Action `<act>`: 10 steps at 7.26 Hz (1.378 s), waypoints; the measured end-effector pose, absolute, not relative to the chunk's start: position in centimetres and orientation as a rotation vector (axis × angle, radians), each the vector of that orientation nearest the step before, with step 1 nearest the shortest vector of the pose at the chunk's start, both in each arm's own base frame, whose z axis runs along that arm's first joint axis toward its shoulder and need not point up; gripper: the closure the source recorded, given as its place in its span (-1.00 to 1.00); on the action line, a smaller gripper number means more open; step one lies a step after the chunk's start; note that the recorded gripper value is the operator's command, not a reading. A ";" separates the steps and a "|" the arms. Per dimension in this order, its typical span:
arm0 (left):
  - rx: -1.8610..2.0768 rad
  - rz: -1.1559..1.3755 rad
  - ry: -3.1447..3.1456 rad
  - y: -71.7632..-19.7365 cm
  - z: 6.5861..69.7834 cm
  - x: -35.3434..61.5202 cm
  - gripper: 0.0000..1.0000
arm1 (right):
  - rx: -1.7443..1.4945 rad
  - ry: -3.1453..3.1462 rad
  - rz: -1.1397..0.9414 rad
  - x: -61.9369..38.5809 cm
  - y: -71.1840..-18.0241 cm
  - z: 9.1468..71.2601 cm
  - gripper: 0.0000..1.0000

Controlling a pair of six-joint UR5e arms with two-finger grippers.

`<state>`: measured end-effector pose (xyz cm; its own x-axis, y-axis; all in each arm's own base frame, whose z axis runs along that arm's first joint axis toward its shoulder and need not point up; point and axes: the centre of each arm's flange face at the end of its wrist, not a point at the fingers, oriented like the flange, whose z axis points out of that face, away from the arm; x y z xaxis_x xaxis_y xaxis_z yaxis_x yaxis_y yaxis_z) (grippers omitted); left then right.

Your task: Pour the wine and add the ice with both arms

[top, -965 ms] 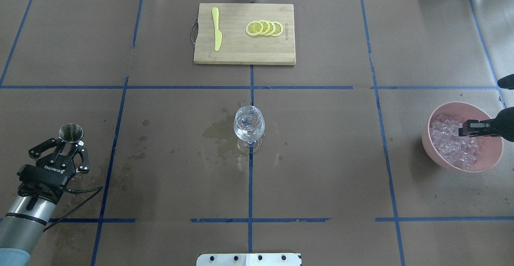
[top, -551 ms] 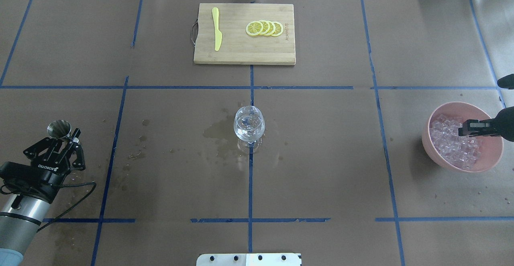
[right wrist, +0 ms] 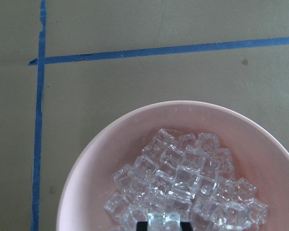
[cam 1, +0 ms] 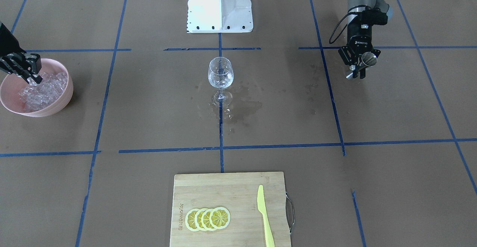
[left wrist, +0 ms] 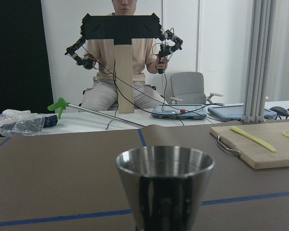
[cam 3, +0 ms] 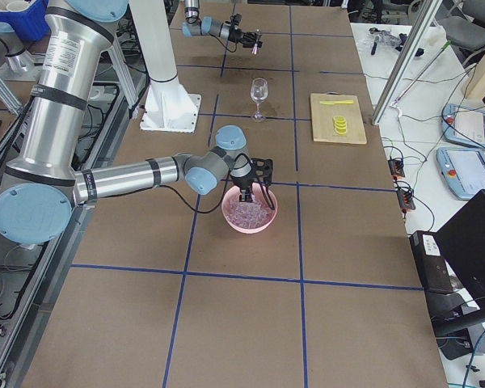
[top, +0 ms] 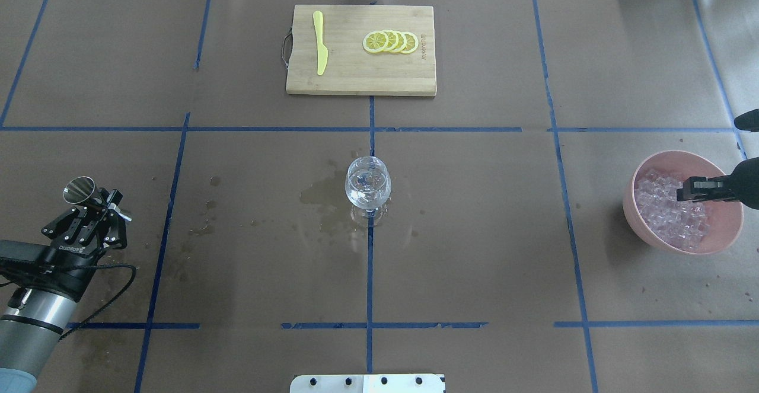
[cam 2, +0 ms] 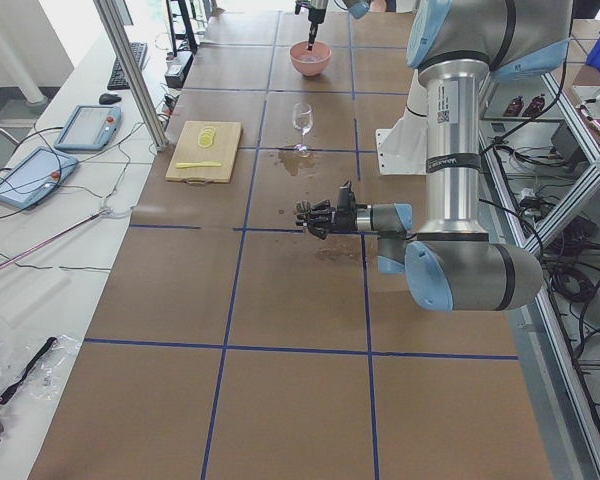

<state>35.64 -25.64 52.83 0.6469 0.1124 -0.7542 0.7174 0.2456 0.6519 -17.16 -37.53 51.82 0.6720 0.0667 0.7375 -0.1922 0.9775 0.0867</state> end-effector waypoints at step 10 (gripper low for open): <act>1.261 -0.462 0.741 -25.6 54.0 38.3 1.00 | 0.161 -0.820 0.147 -17.2 -37.5 51.9 1.00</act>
<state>38.33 -25.56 53.95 0.6876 0.0818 -0.7215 0.6838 0.2613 0.6813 -17.19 -37.52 51.91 0.6732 0.0680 0.7363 -0.1925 0.9775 0.0858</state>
